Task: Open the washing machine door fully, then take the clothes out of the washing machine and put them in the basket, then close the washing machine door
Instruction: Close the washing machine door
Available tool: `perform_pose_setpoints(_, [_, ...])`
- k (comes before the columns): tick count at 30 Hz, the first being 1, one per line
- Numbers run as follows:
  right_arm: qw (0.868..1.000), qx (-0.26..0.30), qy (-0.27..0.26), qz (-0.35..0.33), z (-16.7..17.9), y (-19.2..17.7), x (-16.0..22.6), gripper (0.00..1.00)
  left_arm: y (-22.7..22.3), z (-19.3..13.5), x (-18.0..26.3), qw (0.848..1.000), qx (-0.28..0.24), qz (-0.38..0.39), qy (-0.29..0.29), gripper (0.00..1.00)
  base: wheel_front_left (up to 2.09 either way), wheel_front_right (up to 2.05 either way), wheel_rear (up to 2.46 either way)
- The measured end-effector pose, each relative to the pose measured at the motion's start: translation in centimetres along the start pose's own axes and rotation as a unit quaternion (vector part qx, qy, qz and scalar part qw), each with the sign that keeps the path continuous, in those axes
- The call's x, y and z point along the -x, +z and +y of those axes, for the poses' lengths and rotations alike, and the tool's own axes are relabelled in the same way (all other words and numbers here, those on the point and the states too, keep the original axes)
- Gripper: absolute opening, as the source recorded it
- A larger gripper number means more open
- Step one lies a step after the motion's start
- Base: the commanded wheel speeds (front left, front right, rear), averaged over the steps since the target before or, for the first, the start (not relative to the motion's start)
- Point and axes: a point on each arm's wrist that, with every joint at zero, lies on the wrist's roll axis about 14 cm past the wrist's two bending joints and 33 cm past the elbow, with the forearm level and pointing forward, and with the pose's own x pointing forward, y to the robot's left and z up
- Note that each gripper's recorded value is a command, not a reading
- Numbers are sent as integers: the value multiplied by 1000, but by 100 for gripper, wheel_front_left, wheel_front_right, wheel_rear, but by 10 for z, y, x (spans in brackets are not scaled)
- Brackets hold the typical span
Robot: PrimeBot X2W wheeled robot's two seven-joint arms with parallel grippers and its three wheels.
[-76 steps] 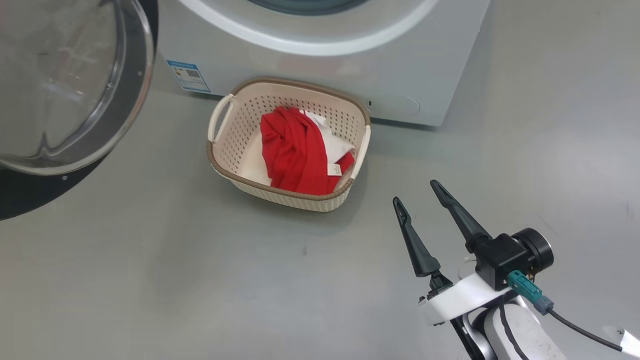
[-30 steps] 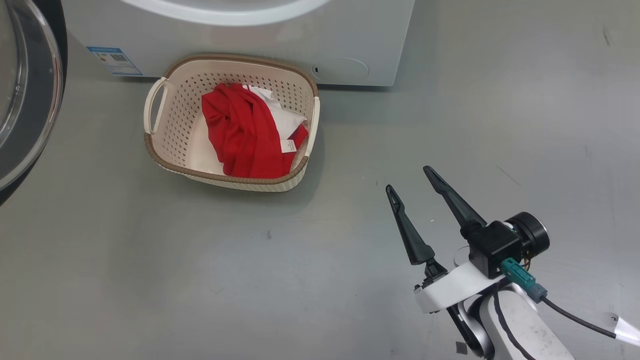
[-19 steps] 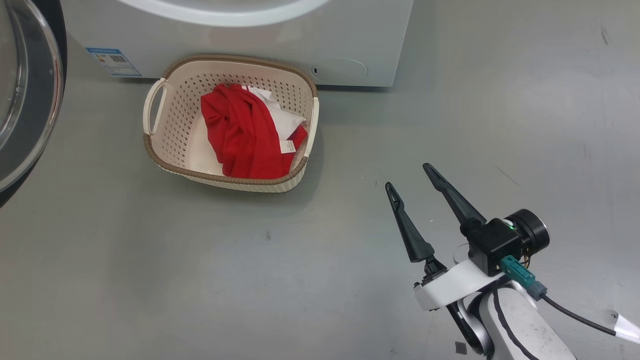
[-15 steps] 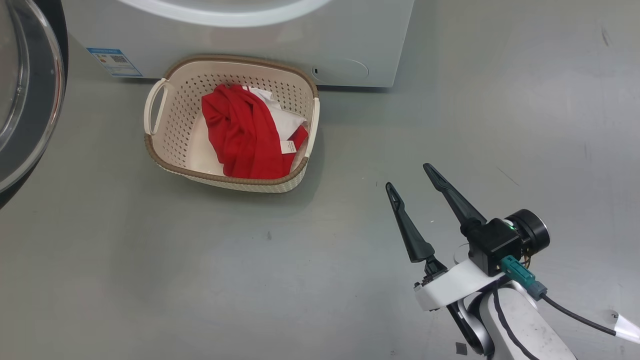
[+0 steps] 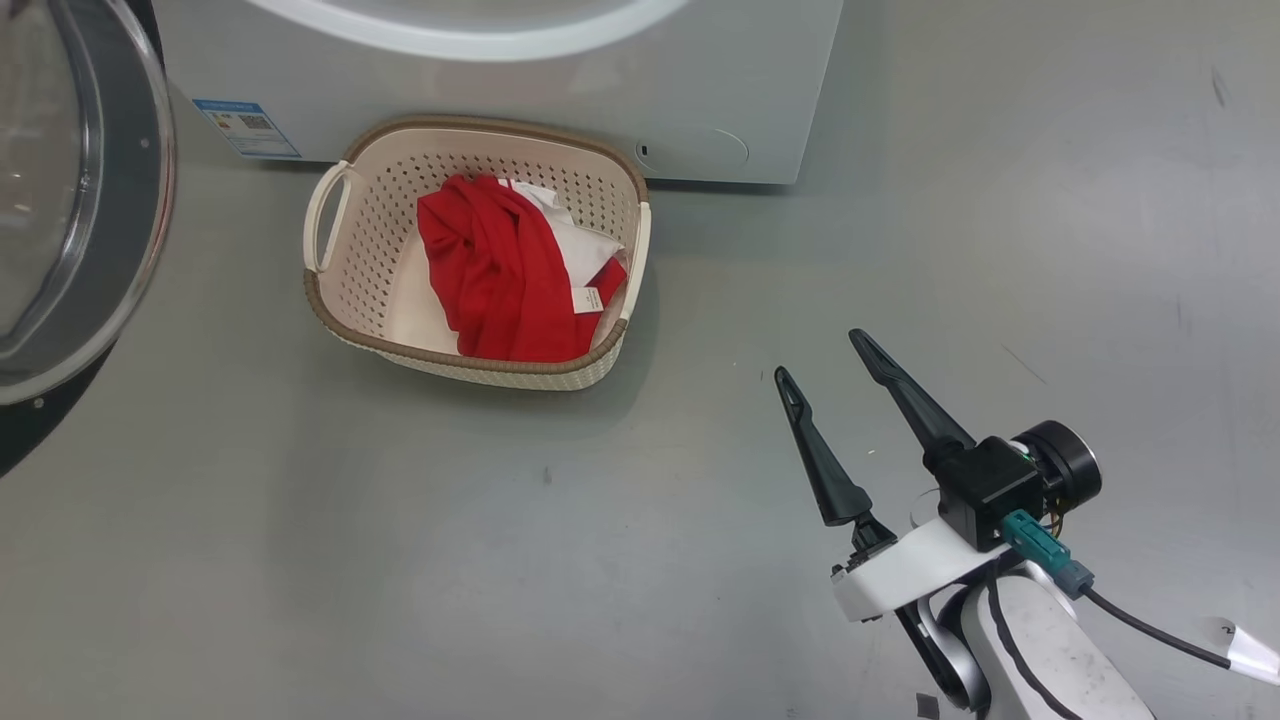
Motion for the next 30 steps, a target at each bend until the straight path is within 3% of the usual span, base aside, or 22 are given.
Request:
perform_pose_setpoints(19, [1000,9,20,-16,16,15,-1,100,-33,-2,22,993,3,111,-48,0,0,0,0])
perform_pose_setpoints(30, [999,10,30,-19,26,19,1,100,-74,-11,40,970,3,219,-106,0,0,0,0])
